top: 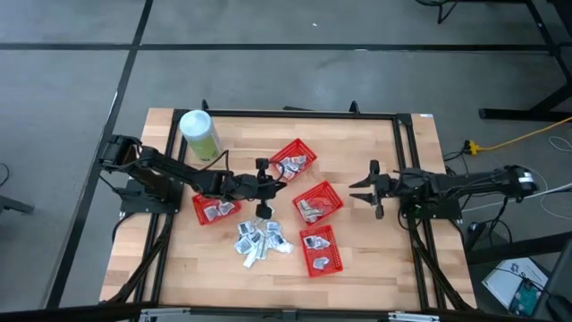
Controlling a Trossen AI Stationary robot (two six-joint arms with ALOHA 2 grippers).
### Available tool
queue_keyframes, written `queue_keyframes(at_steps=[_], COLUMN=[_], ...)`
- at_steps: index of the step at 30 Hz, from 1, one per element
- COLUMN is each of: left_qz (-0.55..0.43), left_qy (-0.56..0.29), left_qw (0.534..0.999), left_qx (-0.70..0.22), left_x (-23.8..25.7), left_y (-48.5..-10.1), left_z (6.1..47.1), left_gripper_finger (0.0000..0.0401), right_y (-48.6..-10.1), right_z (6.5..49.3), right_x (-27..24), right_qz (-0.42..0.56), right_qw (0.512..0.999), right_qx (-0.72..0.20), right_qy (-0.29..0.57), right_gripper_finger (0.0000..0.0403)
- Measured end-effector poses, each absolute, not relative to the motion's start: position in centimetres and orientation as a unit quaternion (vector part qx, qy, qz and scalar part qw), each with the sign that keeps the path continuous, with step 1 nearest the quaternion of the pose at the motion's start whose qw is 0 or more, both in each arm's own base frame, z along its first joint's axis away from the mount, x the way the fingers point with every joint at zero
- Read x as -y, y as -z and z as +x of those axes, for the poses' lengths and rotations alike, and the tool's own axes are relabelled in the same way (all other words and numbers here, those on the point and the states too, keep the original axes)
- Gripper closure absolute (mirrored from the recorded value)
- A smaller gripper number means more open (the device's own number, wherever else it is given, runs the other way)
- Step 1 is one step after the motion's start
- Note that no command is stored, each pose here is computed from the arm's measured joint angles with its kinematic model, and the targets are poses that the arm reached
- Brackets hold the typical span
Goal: Pick & Place First Aid Supplies
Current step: Put the green bandage into the red container
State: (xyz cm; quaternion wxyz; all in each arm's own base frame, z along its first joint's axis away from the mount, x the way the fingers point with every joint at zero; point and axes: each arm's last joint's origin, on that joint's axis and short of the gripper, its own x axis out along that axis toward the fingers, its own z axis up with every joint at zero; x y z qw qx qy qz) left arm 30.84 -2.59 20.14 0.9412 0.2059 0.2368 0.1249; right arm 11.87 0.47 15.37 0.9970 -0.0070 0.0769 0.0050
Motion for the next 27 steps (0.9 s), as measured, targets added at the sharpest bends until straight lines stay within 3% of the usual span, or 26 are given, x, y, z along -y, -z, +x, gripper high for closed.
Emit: queue_keyframes(at_steps=[11,27], left_qz=[0.206,0.191], left_qy=[-0.127,-0.092], left_qw=[0.937,0.906], left_qx=[-0.250,-0.366], left_x=[2.1,4.0], left_y=[-19.9,-17.9], left_z=[30.8,28.8], left_gripper_finger=[0.0397,0.0395], right_y=[-16.0,-16.0], right_z=[10.4,10.4], right_x=[0.1,0.5], right_qz=[-0.061,0.003], right_qw=[0.996,0.998], right_qx=[-0.045,-0.049], right_qy=[0.041,0.032], right_gripper_finger=[0.0276,0.0276])
